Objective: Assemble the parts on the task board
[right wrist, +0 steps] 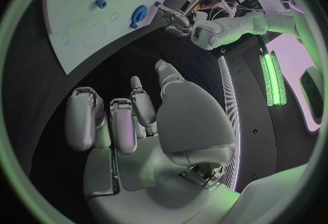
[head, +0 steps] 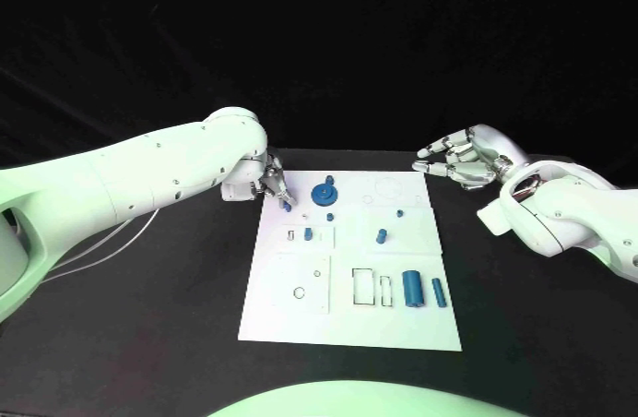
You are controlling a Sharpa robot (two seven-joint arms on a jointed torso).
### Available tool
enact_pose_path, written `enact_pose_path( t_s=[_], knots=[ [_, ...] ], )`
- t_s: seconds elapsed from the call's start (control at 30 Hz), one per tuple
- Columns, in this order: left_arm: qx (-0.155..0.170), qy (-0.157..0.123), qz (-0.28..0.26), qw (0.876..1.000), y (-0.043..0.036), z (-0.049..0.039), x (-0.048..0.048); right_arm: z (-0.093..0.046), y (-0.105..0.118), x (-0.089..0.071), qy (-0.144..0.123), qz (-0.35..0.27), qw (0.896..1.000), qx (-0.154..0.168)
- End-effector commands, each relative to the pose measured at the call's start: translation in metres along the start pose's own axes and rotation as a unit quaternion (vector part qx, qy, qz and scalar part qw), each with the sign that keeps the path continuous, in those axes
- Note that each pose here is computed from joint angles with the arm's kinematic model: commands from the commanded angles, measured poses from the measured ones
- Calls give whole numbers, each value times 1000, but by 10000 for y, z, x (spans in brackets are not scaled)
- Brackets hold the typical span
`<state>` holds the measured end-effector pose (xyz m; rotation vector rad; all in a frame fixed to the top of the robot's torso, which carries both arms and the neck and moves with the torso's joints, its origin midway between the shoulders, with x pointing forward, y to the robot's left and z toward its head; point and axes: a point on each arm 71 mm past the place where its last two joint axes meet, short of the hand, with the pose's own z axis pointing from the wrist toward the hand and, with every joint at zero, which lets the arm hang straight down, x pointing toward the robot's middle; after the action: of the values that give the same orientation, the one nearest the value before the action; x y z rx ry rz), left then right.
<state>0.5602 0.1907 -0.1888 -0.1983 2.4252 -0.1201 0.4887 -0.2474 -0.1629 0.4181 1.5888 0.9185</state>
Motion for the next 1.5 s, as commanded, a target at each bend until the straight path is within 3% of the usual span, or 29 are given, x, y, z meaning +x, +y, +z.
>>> enact_pose_path(
  t_s=[0.03, 0.43, 0.67, 1.1, 1.5],
  knots=[
    [6, 9, 1, 1000, -17, 3, 13, 1, 7, 7, 3, 0, 1000, -5],
    [5, 10, 1, 1000, -11, 2, 14, -1, 5, 4, 3, 0, 1000, -4],
    [19, 5, -29, 999, -15, -20, 24, -4, -6, -7, 1, -3, 1000, -3],
    [62, 10, -117, 991, 109, -224, 120, -11, -25, -32, -4, -6, 1000, -1],
    [78, -28, -151, 985, 196, -368, 255, -21, -43, -47, -7, -7, 1000, 1]
  ],
)
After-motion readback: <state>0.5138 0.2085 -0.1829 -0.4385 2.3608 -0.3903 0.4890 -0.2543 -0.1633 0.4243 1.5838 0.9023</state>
